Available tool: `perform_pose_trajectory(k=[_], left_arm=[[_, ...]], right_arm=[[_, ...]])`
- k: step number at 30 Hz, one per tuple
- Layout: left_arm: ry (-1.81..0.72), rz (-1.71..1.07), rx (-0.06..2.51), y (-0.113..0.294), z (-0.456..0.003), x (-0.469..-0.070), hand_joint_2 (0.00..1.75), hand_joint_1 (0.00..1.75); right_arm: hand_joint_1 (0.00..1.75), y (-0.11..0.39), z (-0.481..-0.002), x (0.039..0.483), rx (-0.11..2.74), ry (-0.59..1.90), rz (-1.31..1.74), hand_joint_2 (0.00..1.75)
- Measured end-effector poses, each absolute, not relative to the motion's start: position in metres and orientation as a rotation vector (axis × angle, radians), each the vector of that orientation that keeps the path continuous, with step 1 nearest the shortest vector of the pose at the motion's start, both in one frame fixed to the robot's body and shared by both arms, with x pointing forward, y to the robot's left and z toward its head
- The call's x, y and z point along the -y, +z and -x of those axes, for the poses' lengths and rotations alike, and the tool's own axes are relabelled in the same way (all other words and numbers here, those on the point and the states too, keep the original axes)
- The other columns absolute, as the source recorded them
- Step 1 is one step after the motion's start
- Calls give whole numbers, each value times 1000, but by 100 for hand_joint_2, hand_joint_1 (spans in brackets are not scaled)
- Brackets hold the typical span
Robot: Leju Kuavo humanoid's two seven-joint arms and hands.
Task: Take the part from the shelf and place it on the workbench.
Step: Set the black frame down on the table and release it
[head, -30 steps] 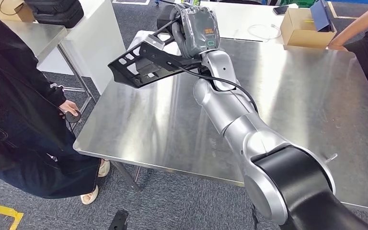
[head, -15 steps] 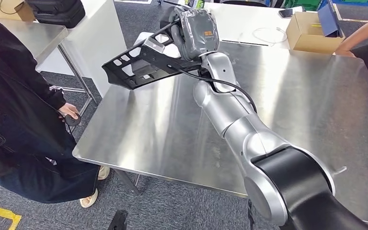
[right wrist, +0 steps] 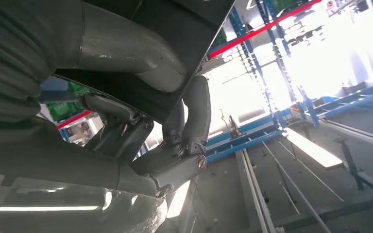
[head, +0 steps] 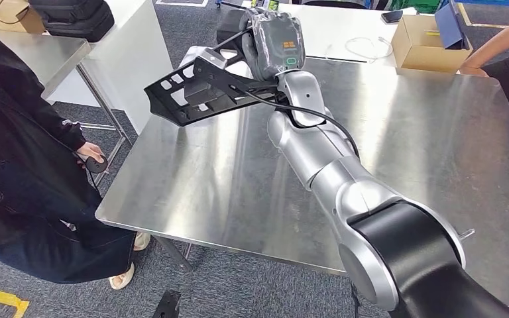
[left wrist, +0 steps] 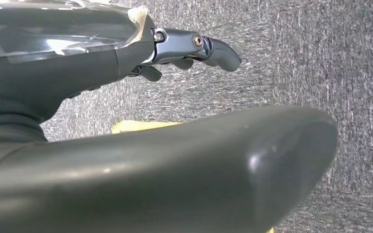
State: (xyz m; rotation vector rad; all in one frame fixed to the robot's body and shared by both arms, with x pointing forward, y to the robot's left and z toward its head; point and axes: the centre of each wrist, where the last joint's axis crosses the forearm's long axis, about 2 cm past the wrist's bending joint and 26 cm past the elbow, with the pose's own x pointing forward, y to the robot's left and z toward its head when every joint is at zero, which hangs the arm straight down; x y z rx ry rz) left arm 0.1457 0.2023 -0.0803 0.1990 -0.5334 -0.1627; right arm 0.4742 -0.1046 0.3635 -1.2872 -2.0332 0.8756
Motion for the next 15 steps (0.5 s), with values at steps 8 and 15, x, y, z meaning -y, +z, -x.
perform_pose_trajectory(k=[8, 15], left_arm=[[-169, -186, 536, -80, -146, -200, 0, 0], [-169, -181, 543, -80, -145, -198, 0, 0]], right_arm=[[175, 356, -477, 112, 1968, 897, 1319, 175], [175, 324, -476, 124, 1870, 930, 1310, 175]])
